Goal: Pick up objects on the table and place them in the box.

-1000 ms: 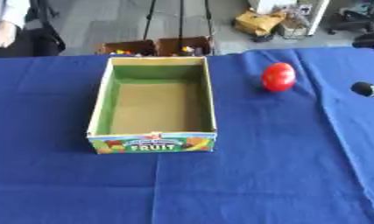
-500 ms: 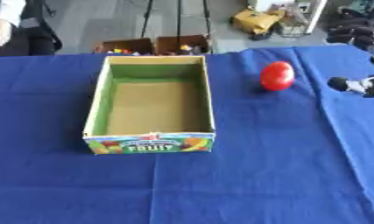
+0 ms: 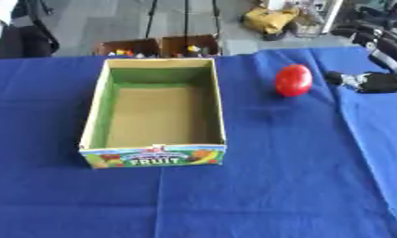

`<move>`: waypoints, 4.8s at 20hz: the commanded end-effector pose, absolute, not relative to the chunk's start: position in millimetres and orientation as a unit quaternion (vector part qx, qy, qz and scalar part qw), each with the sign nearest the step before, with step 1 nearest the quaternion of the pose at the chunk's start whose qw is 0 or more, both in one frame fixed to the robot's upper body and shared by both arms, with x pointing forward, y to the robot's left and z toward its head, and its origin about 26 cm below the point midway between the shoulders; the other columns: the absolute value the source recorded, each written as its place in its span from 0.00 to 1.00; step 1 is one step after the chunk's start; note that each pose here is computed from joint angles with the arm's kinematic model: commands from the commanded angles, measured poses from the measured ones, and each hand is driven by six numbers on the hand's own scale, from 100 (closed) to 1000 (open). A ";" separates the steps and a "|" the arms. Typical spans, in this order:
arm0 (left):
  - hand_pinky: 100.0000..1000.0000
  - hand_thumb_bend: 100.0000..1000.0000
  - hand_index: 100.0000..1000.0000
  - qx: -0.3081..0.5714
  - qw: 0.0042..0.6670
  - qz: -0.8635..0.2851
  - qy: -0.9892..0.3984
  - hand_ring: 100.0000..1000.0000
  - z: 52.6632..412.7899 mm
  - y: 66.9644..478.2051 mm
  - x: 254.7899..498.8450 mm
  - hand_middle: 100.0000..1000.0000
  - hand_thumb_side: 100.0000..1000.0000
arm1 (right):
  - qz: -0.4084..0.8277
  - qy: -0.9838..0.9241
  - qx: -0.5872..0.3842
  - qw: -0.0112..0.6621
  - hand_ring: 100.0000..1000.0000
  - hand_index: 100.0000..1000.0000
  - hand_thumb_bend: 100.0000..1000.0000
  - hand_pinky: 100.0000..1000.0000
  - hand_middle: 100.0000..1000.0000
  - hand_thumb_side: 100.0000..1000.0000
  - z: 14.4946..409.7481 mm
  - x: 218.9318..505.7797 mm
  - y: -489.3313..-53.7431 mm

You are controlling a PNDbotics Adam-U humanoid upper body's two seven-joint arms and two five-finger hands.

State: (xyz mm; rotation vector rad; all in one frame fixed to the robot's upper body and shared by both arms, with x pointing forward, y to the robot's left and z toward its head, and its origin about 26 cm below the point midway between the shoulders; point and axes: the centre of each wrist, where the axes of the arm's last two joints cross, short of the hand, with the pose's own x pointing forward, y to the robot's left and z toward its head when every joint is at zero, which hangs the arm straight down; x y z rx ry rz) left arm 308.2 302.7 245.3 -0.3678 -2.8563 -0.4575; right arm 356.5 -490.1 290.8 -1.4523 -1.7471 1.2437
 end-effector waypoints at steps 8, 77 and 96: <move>0.61 0.00 0.95 -0.131 0.083 -0.174 -0.972 0.71 257.0 297.8 306.0 0.74 0.93 | 0.401 -0.660 -0.565 0.292 0.99 0.95 0.52 0.74 0.81 1.00 313.3 361.9 -485.5; 0.63 0.00 0.92 -0.127 0.075 -0.183 -0.972 0.71 262.4 295.8 307.1 0.72 0.92 | 0.475 -0.586 -0.517 0.405 0.93 0.92 0.50 0.59 0.82 0.16 313.0 371.9 -476.2; 0.65 0.00 0.91 -0.127 0.079 -0.179 -0.972 0.70 261.0 295.6 307.1 0.72 0.92 | 0.438 -0.647 -0.450 0.433 0.96 0.77 0.19 0.60 0.75 0.13 316.2 371.6 -469.3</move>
